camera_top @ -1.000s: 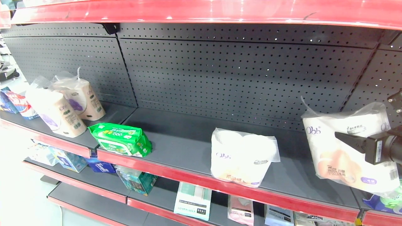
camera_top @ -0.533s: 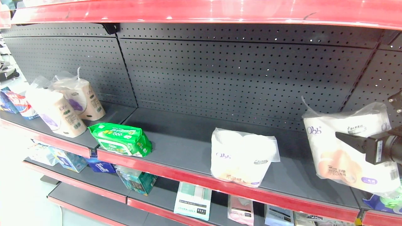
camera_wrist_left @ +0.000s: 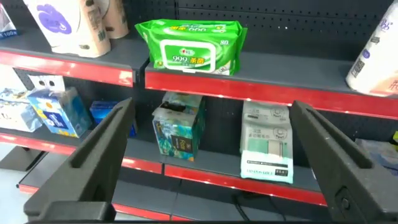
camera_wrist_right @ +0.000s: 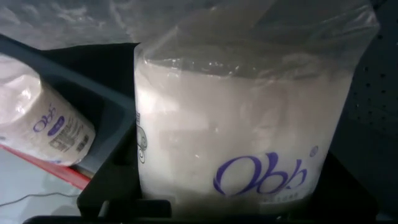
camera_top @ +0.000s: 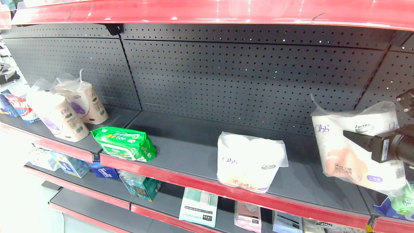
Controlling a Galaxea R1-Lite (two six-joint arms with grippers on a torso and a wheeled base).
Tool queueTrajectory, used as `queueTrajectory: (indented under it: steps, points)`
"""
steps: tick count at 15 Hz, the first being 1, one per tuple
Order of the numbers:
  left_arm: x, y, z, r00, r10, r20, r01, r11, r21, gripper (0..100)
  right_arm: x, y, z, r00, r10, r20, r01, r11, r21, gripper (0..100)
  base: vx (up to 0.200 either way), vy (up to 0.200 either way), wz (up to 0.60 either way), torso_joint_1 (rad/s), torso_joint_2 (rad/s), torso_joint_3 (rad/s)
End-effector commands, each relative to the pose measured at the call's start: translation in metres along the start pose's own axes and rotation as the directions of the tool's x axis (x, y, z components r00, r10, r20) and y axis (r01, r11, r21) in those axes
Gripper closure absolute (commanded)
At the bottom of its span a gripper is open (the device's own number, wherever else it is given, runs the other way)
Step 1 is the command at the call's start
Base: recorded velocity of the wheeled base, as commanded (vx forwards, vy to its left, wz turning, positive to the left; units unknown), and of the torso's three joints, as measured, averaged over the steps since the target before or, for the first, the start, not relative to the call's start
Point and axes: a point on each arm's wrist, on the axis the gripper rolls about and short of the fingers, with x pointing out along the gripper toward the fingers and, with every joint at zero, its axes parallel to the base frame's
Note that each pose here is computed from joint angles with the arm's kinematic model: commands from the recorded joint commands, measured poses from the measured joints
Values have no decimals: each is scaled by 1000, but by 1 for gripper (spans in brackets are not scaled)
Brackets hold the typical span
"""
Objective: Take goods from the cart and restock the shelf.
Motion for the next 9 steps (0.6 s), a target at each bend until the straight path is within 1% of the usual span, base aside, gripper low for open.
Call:
queueTrajectory:
  steps: [1, 5, 9]
  points:
    - [0, 0, 0, 1000, -1, 0, 1, 1000, -1, 0, 18, 2, -5, 999, 15, -29, -15, 1000, -2, 100, 0, 0, 0, 0, 0, 0]
    - [0, 0, 0, 1000, 0, 0, 0, 1000, -1, 0, 52, 1, -9, 998, 70, -5, -70, 998, 1, 100, 0, 0, 0, 0, 0, 0]
    - [0, 0, 0, 1000, 0, 0, 0, 1000, -1, 0, 84, 3, -18, 987, 160, 23, -161, 987, 17, 100, 0, 0, 0, 0, 0, 0]
